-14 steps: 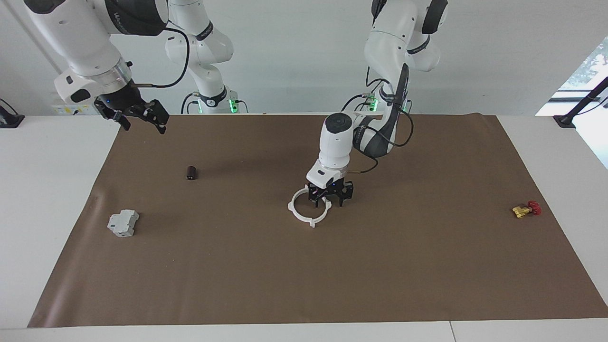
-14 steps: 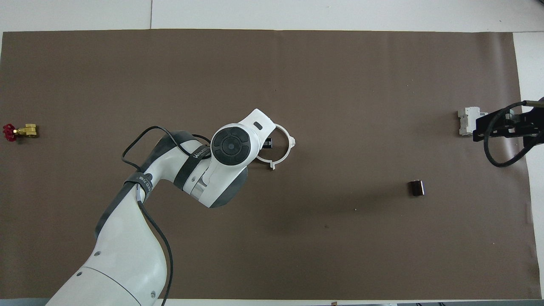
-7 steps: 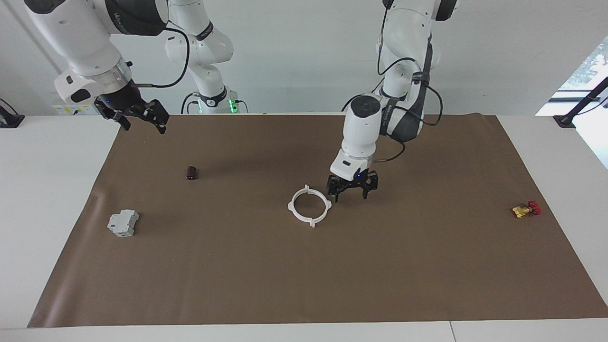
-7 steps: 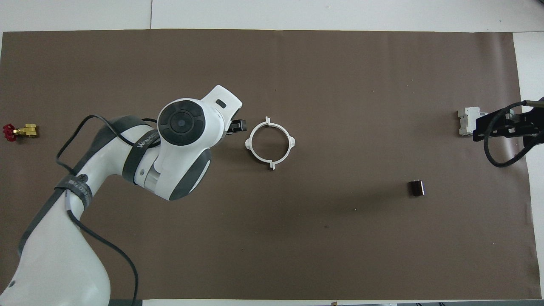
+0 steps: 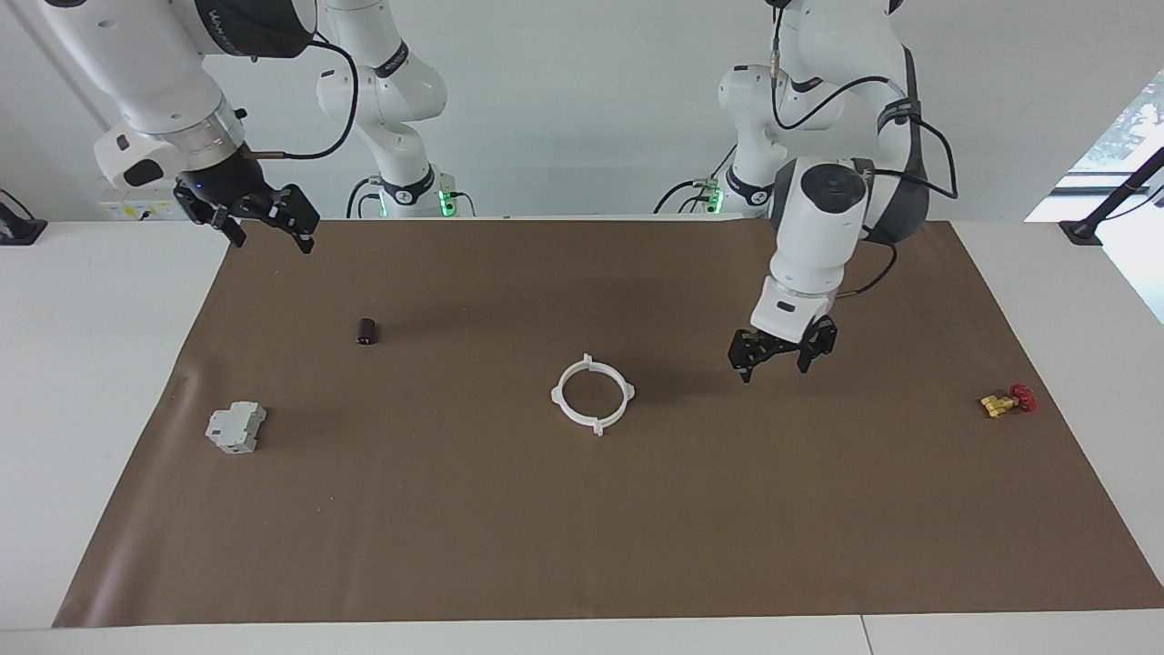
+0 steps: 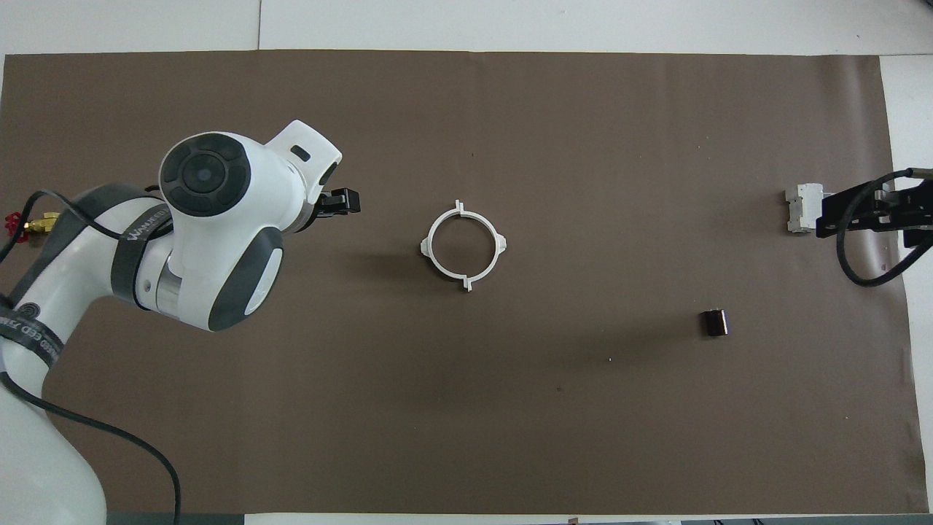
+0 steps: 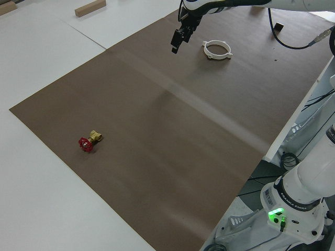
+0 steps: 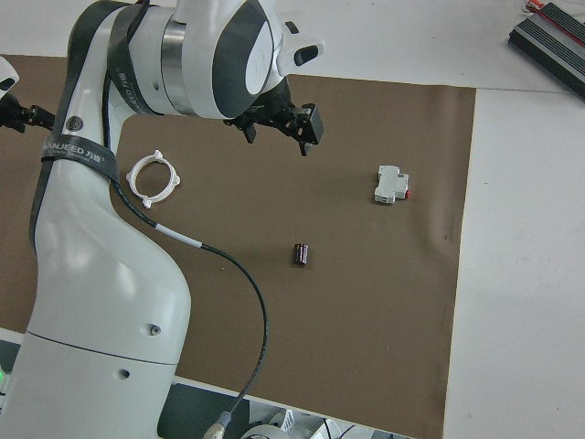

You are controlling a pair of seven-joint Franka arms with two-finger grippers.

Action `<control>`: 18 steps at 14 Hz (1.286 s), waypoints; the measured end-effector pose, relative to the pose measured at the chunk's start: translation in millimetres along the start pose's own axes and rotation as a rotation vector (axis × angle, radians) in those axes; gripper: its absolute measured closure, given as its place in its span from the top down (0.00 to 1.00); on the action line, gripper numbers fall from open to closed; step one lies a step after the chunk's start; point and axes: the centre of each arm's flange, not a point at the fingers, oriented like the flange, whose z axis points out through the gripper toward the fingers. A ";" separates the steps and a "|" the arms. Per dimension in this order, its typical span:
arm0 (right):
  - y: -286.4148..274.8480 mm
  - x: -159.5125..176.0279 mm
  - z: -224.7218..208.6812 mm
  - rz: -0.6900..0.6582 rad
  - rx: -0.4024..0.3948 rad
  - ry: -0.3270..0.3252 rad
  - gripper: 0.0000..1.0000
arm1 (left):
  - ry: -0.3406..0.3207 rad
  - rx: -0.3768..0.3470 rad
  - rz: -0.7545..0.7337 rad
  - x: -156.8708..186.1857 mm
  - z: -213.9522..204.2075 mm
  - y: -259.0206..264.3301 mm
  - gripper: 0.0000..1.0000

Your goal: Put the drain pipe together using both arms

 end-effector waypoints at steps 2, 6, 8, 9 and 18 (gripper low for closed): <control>5.6 0.6 -0.8 0.011 0.004 0.001 1.00 | 0.003 -0.028 0.009 13.6 -16.0 -41.3 1.00; 2.9 0.3 -2.3 0.006 0.004 0.005 1.00 | -0.020 -0.042 0.057 17.6 -68.7 -113.9 1.00; 0.6 0.3 -2.4 0.002 0.004 0.006 1.00 | -0.037 -0.061 0.072 15.9 -94.4 -144.5 1.00; -0.5 0.2 -2.4 0.000 0.004 0.007 1.00 | -0.046 -0.069 0.077 15.5 -107.4 -156.6 1.00; -4.9 -0.1 -3.3 -0.039 0.002 0.010 1.00 | -0.104 -0.074 0.080 13.5 -182.6 -189.6 1.00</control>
